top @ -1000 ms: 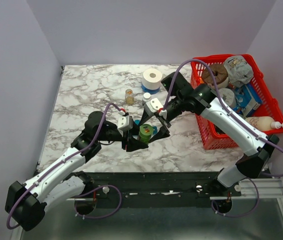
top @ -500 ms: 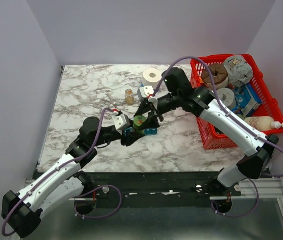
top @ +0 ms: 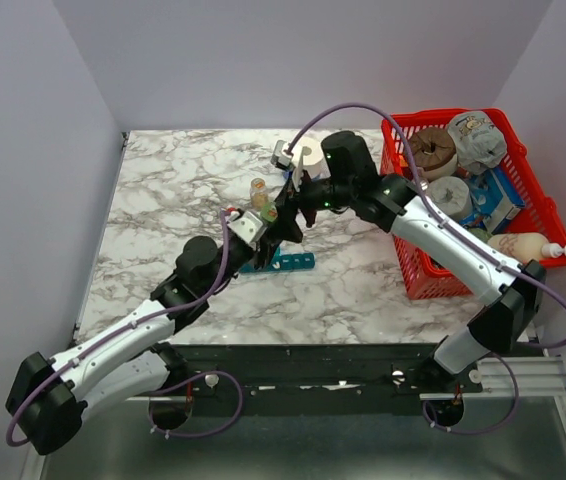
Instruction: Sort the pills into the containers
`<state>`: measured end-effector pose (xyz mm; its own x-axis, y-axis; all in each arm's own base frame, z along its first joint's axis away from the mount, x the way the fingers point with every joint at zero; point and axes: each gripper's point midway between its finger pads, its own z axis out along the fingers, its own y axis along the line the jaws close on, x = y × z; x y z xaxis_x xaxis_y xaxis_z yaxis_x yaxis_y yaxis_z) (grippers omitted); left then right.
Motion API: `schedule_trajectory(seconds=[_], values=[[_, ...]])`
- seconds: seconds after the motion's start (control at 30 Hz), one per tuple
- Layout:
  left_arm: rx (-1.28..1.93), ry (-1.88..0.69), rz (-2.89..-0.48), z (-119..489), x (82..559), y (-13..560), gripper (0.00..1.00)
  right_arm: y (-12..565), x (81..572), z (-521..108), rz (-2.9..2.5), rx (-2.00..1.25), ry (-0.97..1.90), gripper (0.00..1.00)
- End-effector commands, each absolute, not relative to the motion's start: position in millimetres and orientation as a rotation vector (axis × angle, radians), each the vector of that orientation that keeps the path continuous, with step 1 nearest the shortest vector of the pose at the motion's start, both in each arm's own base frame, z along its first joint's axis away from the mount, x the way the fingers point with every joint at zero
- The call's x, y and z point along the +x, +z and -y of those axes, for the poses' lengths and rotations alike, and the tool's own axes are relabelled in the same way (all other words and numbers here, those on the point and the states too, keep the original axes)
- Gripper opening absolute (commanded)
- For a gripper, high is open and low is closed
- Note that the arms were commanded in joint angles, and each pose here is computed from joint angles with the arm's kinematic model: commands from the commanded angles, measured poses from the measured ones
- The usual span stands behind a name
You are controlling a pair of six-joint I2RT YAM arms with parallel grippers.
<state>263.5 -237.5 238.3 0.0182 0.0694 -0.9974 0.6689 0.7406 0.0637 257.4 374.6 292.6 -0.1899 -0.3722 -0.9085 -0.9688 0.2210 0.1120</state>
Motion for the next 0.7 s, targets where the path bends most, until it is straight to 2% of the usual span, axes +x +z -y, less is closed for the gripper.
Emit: schedule_trajectory(seconds=[0.0,0.07,0.17,0.2,0.23,0.33,0.67], values=[[0.685,-0.656,-1.250,246,240,304,0.00,347,219,-347,-1.505,-1.423,1.087,0.97],[0.775,-0.750,-1.229,252,218,301,0.00,367,199,-337,-1.283,-1.561,1.127,1.00],[0.945,-0.878,-1.199,263,185,294,0.00,373,167,-319,-0.994,-1.746,1.087,1.00],[0.985,-0.914,-1.181,265,176,296,0.00,363,145,-308,-0.986,-1.805,1.172,1.00],[1.030,-0.955,-1.178,268,167,292,0.00,362,144,-308,-0.816,-1.863,1.109,1.00],[1.173,-1.098,-1.138,275,136,293,0.00,354,142,-311,-0.759,-1.874,1.133,1.00],[1.273,-1.212,-1.126,283,122,296,0.00,333,123,-325,-0.784,-1.911,1.253,0.98]])
